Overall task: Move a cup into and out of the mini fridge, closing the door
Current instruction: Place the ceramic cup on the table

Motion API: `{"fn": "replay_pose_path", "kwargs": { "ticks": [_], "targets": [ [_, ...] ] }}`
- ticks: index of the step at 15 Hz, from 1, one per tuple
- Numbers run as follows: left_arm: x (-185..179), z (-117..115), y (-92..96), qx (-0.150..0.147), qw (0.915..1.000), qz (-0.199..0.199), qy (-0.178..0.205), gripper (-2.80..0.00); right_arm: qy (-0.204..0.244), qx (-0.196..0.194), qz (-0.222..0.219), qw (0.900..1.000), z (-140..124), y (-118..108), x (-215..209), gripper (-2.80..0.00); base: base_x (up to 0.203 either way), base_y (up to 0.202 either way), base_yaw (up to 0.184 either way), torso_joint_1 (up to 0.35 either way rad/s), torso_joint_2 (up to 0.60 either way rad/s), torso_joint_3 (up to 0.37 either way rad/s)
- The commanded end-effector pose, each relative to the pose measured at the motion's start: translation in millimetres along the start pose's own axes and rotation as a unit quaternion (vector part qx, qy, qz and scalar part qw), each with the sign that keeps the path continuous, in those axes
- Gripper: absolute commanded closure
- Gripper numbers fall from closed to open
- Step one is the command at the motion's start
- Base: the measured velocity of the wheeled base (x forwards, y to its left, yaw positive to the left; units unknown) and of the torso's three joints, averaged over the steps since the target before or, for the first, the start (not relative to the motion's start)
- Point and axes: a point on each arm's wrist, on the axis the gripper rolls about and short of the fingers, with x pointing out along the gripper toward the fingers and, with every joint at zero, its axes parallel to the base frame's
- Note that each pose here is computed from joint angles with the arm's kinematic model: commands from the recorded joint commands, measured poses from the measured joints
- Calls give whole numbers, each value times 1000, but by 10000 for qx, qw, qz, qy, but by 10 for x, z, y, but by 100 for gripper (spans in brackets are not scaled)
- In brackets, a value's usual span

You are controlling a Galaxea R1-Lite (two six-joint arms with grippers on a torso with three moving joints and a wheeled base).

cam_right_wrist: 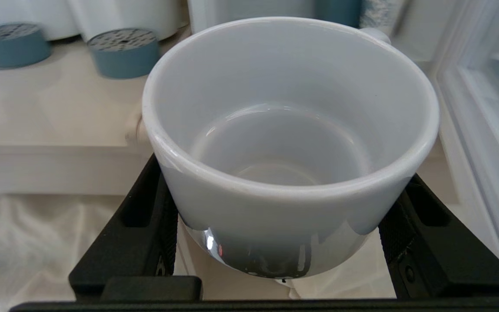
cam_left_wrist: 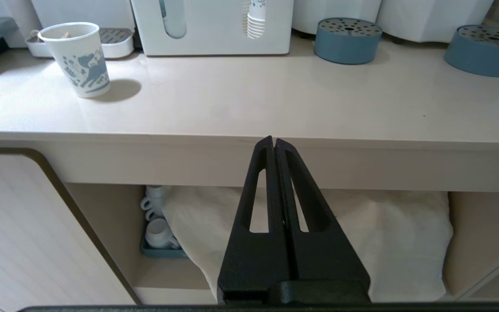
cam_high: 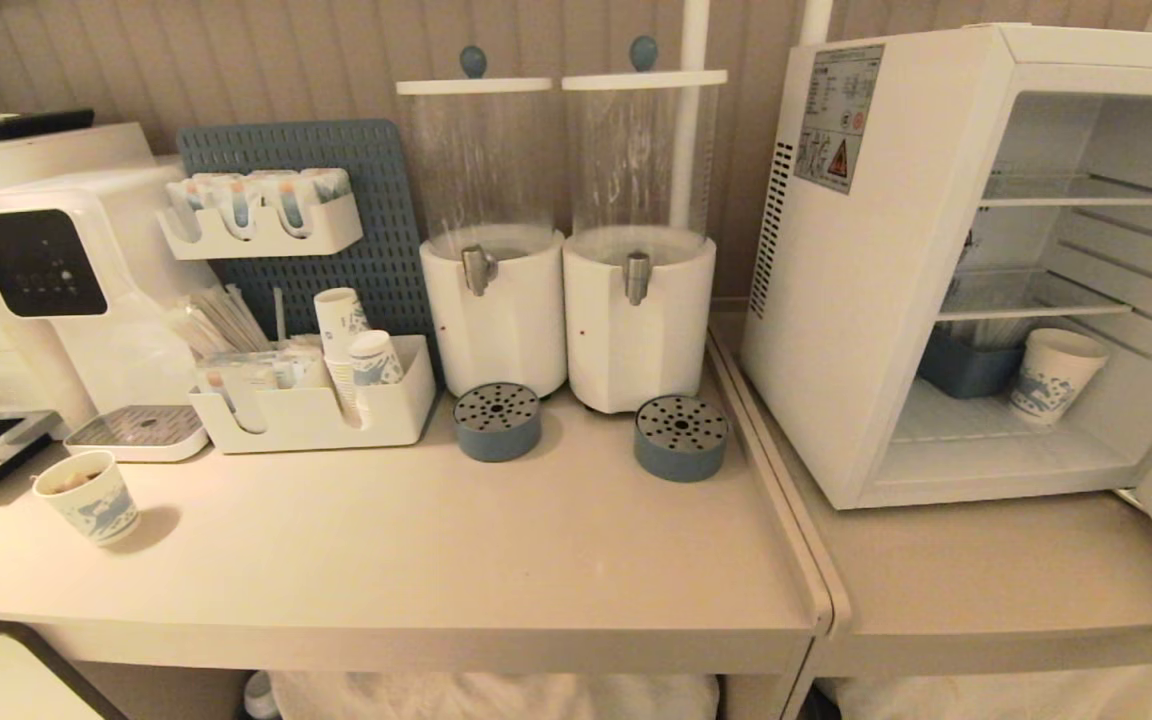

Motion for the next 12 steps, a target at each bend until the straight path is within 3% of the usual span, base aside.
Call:
{"fn": "replay_pose_path", "kwargs": {
  "ticks": [1, 12],
  "targets": [
    [2, -3, 0, -2, 10000, 3, 15, 0, 12, -7, 4, 10000, 1, 0, 2, 0, 0, 114, -16, 3, 4, 0],
    [2, -3, 0, -2, 10000, 3, 15, 0, 13, 9, -3, 10000, 1, 0, 2, 0, 0, 191, 9, 1, 3, 2]
  ]
}}
